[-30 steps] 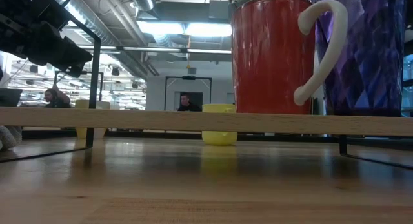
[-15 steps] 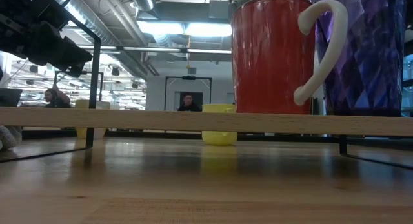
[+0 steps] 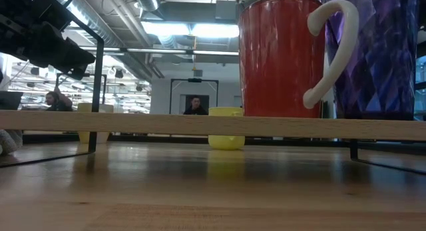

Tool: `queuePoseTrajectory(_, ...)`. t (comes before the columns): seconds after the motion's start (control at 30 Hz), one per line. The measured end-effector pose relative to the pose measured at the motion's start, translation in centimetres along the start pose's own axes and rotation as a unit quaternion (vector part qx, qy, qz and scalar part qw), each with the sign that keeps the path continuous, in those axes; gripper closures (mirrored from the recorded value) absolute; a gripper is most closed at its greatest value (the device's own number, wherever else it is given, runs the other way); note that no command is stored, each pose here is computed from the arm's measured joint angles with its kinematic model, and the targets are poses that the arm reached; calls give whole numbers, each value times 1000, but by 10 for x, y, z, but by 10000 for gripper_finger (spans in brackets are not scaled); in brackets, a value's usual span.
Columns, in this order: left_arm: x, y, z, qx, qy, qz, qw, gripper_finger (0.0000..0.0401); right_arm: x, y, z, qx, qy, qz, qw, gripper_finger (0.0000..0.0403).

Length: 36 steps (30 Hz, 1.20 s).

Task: Stack small to large cups/mugs on shelf
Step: Put the orange mug on the shelf

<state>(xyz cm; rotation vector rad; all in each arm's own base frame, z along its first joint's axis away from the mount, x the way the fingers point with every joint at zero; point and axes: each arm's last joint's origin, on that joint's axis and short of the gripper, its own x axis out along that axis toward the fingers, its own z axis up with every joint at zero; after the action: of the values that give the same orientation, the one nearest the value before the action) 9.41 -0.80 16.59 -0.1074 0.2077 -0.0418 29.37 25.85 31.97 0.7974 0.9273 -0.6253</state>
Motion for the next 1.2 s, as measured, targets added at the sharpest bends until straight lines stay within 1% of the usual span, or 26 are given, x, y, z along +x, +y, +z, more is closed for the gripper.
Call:
queuePoseTrajectory(0.2,0,0,0,0,0,0,1000,376,25,7,-27,59,13,-17,998,400)
queuePoseTrajectory(0.33,0,0,0,0,0,0,1000,376,39,7,-40,89,4,-39,995,399)
queuePoseTrajectory(0.47,0,0,0,0,0,0,1000,376,49,1,-51,117,-34,-72,990,399)
queuePoseTrajectory(0.57,0,0,0,0,0,0,1000,376,54,-4,-57,126,-68,-91,985,399)
queuePoseTrajectory(0.67,0,0,0,0,0,0,1000,376,56,-6,-57,116,-90,-95,985,399)
queuePoseTrajectory(0.8,0,0,0,0,0,0,1000,376,53,-6,-54,113,-94,-101,984,399)
queuePoseTrajectory(0.97,0,0,0,0,0,0,1000,376,44,-1,-43,121,-110,-88,983,398)
queuePoseTrajectory(1.07,0,0,0,0,0,0,1000,376,44,1,-34,126,-124,-85,980,398)
queuePoseTrajectory(1.2,0,0,0,0,0,0,1000,376,48,4,-26,123,-122,-82,981,398)
